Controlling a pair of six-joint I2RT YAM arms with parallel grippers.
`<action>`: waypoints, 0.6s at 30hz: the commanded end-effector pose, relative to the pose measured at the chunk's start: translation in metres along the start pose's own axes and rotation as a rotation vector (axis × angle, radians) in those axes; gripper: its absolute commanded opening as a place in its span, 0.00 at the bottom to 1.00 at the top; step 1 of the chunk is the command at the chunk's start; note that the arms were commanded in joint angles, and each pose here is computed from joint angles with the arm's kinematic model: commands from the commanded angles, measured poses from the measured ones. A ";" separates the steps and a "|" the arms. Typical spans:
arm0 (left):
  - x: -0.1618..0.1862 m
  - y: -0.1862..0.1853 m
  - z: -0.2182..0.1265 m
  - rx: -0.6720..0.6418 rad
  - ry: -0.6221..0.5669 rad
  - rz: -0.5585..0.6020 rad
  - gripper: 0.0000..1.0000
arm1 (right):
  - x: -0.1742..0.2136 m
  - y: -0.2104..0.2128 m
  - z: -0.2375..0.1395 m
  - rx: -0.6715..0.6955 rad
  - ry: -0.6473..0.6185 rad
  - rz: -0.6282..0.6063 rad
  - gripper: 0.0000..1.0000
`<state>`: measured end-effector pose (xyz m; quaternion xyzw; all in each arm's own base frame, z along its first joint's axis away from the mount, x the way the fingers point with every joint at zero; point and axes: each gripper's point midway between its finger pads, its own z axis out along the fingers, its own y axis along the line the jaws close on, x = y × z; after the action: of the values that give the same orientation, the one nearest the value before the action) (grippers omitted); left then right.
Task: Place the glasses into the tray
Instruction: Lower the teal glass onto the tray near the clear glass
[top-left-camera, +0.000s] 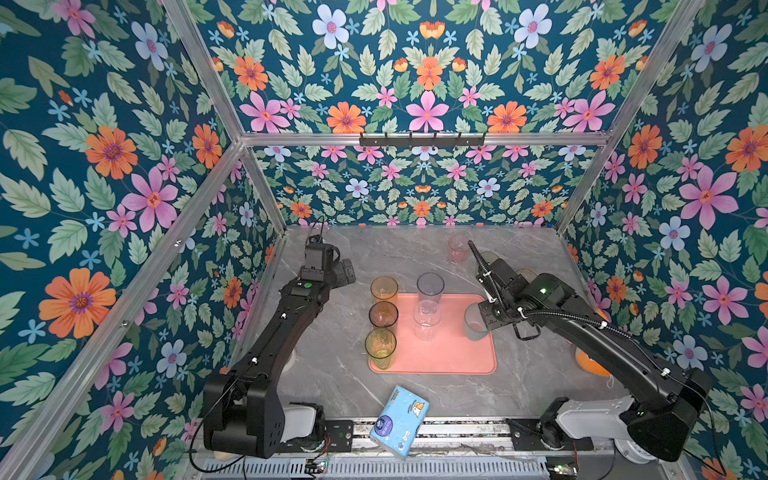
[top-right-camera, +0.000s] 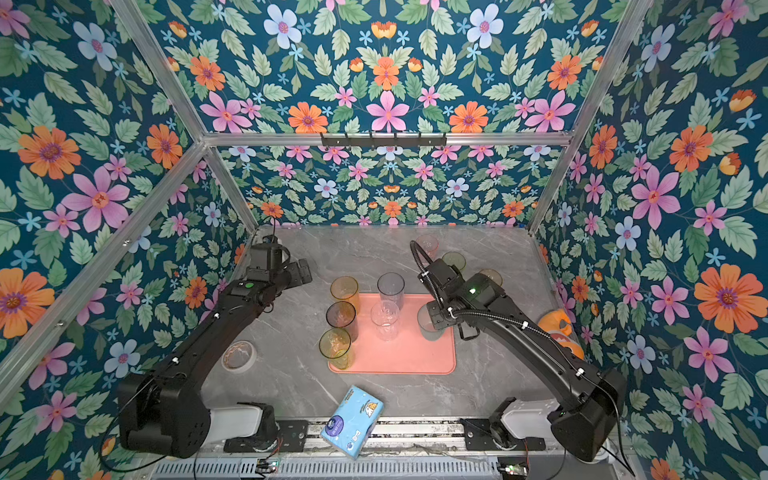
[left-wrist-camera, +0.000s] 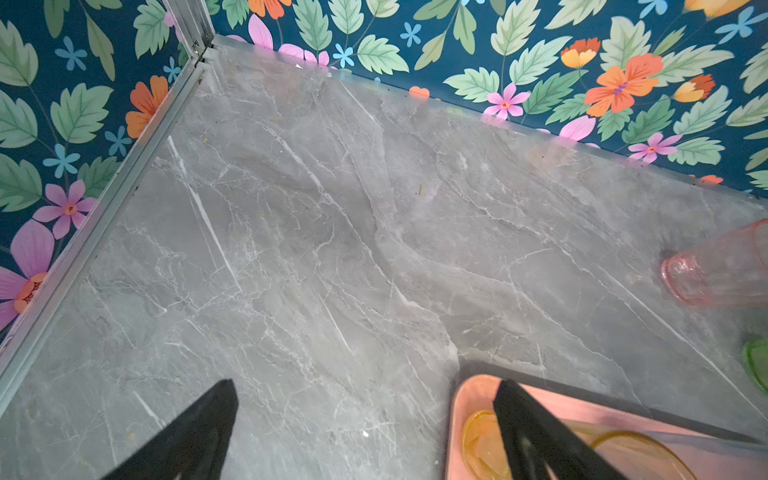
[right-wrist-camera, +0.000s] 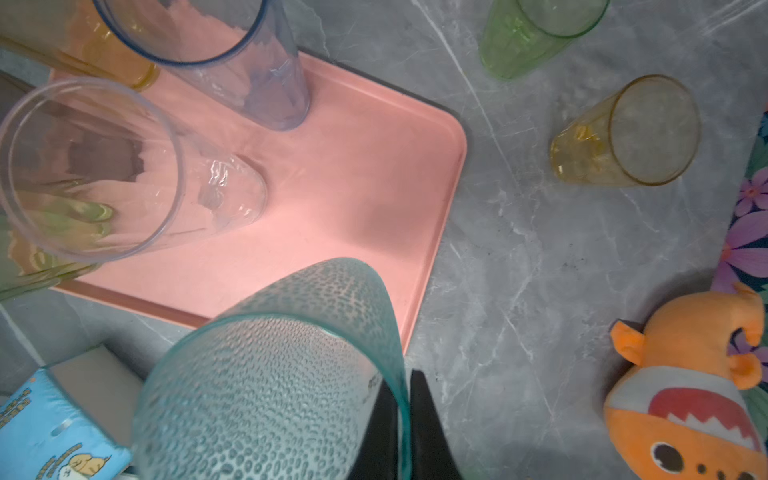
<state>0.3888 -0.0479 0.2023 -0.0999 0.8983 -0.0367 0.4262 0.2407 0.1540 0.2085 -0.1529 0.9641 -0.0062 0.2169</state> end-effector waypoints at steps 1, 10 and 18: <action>-0.002 -0.001 -0.001 0.006 -0.013 -0.008 0.99 | -0.001 0.022 0.003 -0.051 -0.024 0.030 0.00; -0.005 -0.001 -0.005 0.006 -0.022 -0.008 0.99 | 0.020 0.060 0.028 -0.105 0.023 0.018 0.00; -0.003 -0.001 -0.005 0.010 -0.018 -0.010 0.99 | 0.028 0.083 0.040 -0.163 0.036 0.014 0.00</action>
<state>0.3865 -0.0474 0.2052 -0.1015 0.8963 -0.0386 0.4300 0.2085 0.2161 0.1550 -0.1763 0.9657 0.0479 0.1844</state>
